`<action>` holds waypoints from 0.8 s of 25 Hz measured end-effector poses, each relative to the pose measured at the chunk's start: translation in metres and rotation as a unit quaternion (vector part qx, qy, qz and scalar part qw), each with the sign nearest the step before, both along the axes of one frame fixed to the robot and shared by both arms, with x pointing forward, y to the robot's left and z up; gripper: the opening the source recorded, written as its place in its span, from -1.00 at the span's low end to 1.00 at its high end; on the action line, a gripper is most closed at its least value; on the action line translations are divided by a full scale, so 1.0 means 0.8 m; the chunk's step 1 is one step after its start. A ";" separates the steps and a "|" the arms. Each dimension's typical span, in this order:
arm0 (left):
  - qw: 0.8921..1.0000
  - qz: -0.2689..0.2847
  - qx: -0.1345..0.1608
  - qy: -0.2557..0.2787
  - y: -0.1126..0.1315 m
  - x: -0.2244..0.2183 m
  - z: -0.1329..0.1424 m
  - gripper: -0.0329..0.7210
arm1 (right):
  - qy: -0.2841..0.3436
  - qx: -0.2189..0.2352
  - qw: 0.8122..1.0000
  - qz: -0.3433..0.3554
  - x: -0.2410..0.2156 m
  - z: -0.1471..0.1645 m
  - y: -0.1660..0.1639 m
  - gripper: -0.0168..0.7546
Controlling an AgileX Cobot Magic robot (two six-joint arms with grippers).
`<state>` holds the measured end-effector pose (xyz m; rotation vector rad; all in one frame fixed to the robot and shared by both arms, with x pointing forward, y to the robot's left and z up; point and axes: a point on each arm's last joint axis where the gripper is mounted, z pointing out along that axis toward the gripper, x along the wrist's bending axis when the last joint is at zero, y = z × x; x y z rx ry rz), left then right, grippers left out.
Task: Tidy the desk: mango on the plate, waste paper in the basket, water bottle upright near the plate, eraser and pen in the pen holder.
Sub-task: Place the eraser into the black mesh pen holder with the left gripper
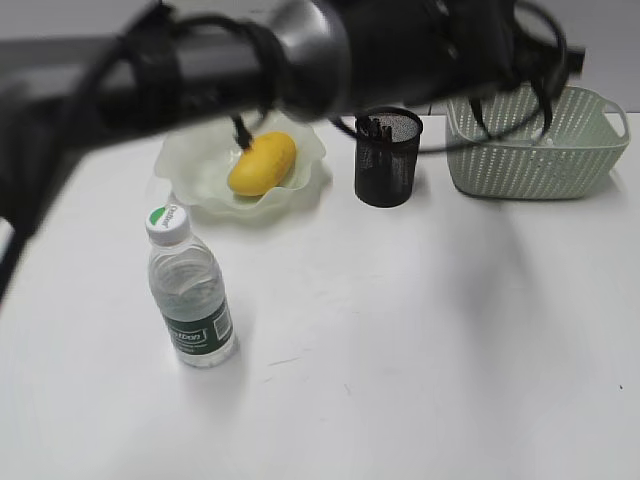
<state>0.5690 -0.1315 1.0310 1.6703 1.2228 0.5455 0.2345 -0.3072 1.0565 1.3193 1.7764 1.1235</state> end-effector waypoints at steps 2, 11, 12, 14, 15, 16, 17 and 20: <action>0.995 -0.045 -0.048 -0.079 0.025 0.037 0.046 -0.54 | 0.000 0.000 1.000 0.000 0.000 0.000 0.000 0.13; 0.996 -0.050 -0.033 -0.066 0.072 0.126 -0.043 -0.54 | 0.000 0.000 1.000 0.000 0.000 0.000 0.000 0.13; 0.997 -0.047 -0.027 -0.061 0.070 0.125 -0.050 -0.54 | 0.000 0.000 1.000 0.000 0.000 0.000 0.000 0.13; 0.997 -0.039 -0.019 -0.056 0.070 0.125 -0.055 -0.53 | 0.000 0.000 1.000 0.000 0.000 0.000 0.000 0.13; 0.998 -0.037 -0.018 -0.055 0.070 0.125 -0.055 -0.50 | 0.000 0.000 1.000 0.000 0.000 0.000 0.000 0.13; 0.998 -0.033 -0.017 -0.052 0.071 0.126 -0.055 -0.44 | 0.000 0.000 1.000 0.000 0.000 0.000 0.000 0.13; 0.998 -0.027 -0.017 -0.049 0.073 0.126 -0.056 -0.38 | 0.000 0.000 1.000 0.000 0.000 0.000 0.000 0.12; 1.000 0.004 -0.012 -0.029 0.079 0.128 -0.060 -0.13 | 0.000 0.000 1.000 0.000 0.000 0.000 0.000 0.12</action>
